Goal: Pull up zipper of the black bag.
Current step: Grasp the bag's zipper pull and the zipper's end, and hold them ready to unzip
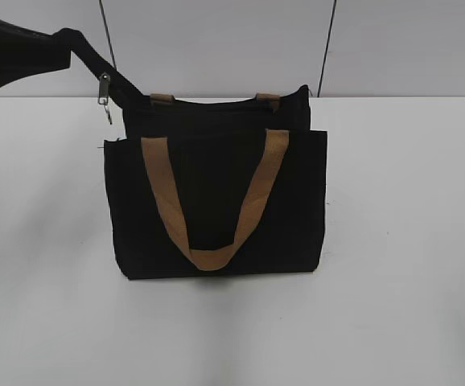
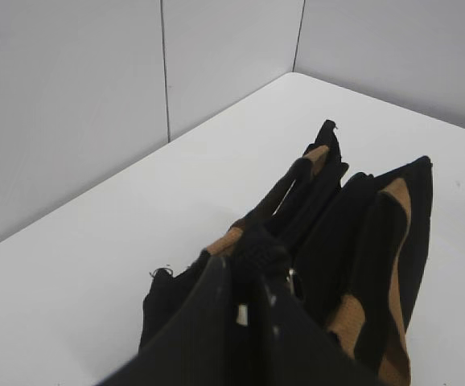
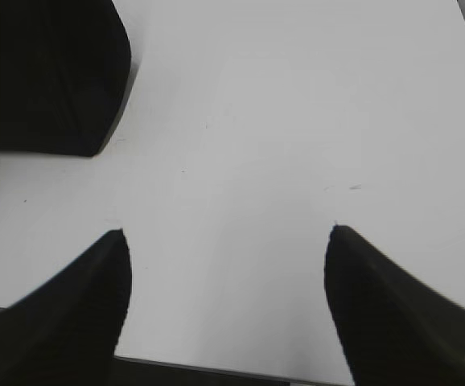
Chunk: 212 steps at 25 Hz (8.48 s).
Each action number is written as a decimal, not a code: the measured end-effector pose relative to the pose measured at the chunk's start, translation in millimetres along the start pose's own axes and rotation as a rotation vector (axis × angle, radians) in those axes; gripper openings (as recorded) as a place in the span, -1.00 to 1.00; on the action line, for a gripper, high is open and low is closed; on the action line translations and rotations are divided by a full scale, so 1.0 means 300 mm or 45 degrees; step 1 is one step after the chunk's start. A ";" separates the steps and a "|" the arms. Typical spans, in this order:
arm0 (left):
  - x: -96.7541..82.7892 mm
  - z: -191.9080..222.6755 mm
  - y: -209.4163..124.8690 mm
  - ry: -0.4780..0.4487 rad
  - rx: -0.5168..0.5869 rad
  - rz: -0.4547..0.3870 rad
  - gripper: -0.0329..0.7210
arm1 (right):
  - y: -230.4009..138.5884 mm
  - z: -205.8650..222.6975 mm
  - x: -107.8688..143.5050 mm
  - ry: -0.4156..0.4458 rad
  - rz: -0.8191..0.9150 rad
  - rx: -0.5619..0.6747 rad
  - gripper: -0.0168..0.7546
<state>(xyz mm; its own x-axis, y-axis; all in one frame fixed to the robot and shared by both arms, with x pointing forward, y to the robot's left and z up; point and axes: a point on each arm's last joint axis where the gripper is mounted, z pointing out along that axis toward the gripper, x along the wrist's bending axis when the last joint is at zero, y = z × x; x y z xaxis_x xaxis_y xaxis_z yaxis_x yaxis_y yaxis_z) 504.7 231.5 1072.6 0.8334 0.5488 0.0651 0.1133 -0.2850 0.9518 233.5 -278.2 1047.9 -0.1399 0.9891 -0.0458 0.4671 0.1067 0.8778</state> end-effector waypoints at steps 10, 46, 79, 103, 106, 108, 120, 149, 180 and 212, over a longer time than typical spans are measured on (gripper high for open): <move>0.000 0.000 0.000 0.001 -0.002 -0.001 -0.86 | 0.110 0.053 0.013 0.194 -0.035 0.021 0.54; 0.007 0.000 0.010 0.030 -0.045 -0.040 -0.86 | 0.557 0.636 0.265 0.848 -0.409 0.051 0.54; 0.008 0.000 0.010 0.031 -0.044 -0.040 -0.86 | 0.490 0.932 0.734 1.037 -0.381 0.250 0.54; 0.007 0.000 0.011 0.029 -0.045 -0.040 -0.86 | 0.522 0.989 0.763 0.988 -0.311 0.184 0.54; 0.007 0.000 0.011 0.029 -0.045 -0.040 -0.86 | 0.527 0.991 0.762 0.977 -0.307 0.171 0.51; 0.007 0.000 0.011 0.029 -0.045 -0.040 -0.86 | 0.528 0.992 0.761 0.973 -0.305 0.167 0.42; 0.008 0.000 0.010 0.032 -0.044 -0.040 -0.86 | 0.519 0.970 0.793 1.001 -0.323 0.161 0.08; 0.011 -0.001 0.009 0.043 -0.039 -0.041 -0.86 | 0.520 1.000 0.794 0.920 -0.321 0.091 -0.65; 0.010 0.000 0.009 0.041 -0.037 -0.038 -0.86 | 0.590 0.983 0.645 0.940 -0.142 0.256 -0.96; -0.017 -0.043 0.055 0.129 -0.062 0.027 -0.86 | 0.585 0.984 0.485 0.706 -0.166 0.509 -0.96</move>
<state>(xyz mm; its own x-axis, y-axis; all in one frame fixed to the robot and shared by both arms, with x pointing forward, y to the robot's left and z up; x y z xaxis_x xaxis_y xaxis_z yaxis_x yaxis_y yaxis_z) 495.4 234.3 1091.8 0.7763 0.6201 0.1133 0.0674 -0.2603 0.9632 552.9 -85.7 1054.6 -0.5925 0.7791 0.2049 0.6870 0.3558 0.6336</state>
